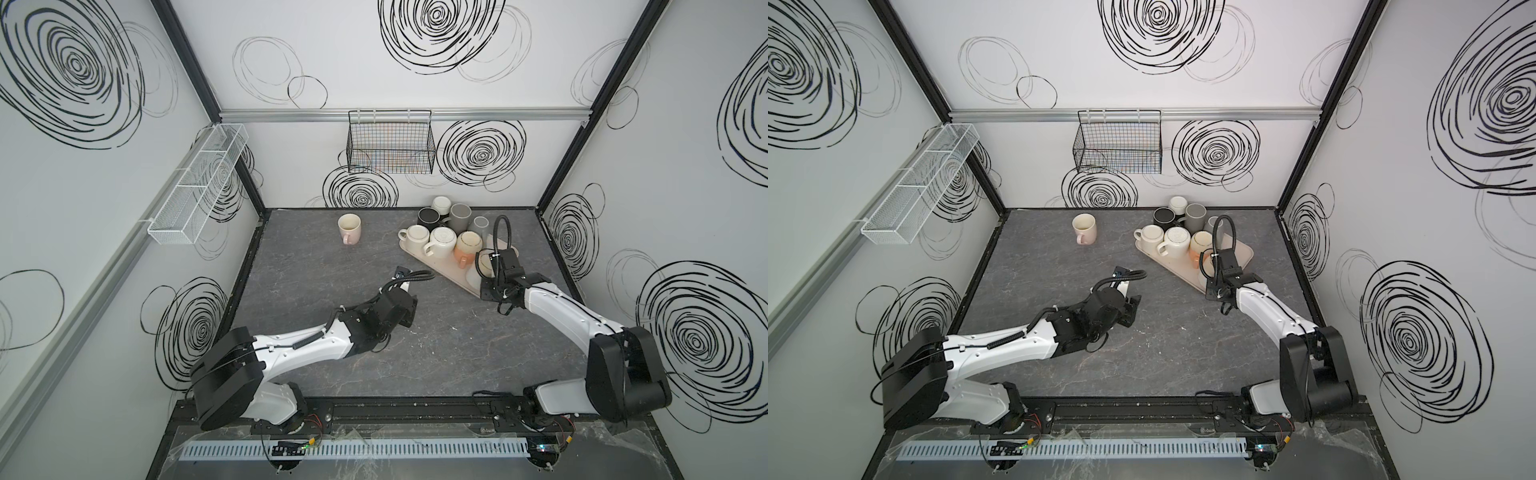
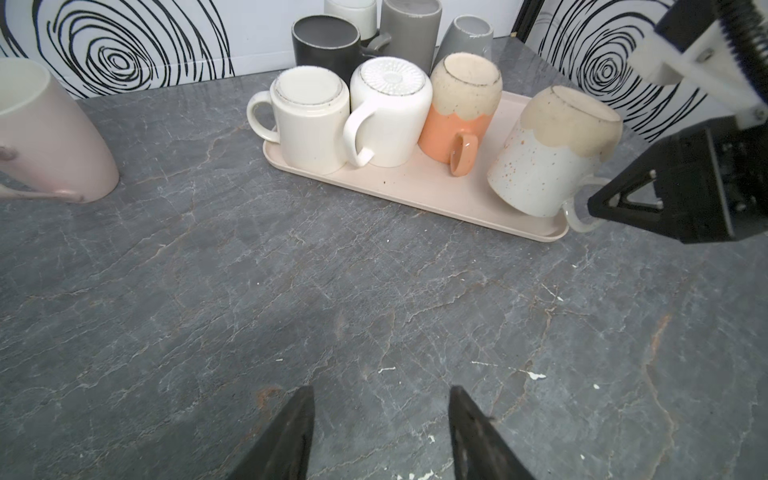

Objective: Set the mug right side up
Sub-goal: 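Grasp the speckled cream mug's handle with the right gripper while the left approaches, then lift the speckled cream mug and rotate it toward the left gripper, left grasps it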

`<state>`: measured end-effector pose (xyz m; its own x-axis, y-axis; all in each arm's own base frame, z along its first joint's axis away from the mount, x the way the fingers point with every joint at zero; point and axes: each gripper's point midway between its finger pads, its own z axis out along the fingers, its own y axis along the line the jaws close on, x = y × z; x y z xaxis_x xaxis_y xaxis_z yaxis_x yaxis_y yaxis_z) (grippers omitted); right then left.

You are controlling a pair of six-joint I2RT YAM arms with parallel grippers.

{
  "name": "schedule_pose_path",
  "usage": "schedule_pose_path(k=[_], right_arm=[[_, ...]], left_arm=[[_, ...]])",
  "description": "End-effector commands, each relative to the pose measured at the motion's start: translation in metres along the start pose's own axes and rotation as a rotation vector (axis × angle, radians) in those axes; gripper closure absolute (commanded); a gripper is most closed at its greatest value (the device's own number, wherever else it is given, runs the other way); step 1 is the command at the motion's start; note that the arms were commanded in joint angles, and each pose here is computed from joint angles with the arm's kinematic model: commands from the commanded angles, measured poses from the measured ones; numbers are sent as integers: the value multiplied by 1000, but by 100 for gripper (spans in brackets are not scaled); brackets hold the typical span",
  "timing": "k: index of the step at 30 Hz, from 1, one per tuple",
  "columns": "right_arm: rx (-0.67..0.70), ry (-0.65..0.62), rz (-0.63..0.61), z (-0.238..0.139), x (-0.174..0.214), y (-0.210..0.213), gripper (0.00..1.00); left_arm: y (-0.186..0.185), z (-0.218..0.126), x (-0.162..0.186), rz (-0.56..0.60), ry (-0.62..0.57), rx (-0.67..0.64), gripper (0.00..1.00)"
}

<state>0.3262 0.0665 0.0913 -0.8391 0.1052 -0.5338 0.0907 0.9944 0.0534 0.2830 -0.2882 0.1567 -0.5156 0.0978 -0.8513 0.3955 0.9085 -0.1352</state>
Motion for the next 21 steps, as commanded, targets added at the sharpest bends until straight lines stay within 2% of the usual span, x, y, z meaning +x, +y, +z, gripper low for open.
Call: schedule_pose_path(k=[1, 12, 15, 21], right_arm=[[-133, -212, 7, -32, -43, 21, 100], [-338, -404, 39, -84, -60, 40, 100], [-460, -420, 41, -101, -62, 58, 100], [-802, -517, 6, -160, -69, 100, 100]], left_arm=[[-9, -14, -18, -17, -86, 60, 43], [-7, -42, -25, -66, -186, 143, 40], [-10, -50, -34, -99, -227, 179, 39], [-11, -70, -61, -193, -312, 280, 37]])
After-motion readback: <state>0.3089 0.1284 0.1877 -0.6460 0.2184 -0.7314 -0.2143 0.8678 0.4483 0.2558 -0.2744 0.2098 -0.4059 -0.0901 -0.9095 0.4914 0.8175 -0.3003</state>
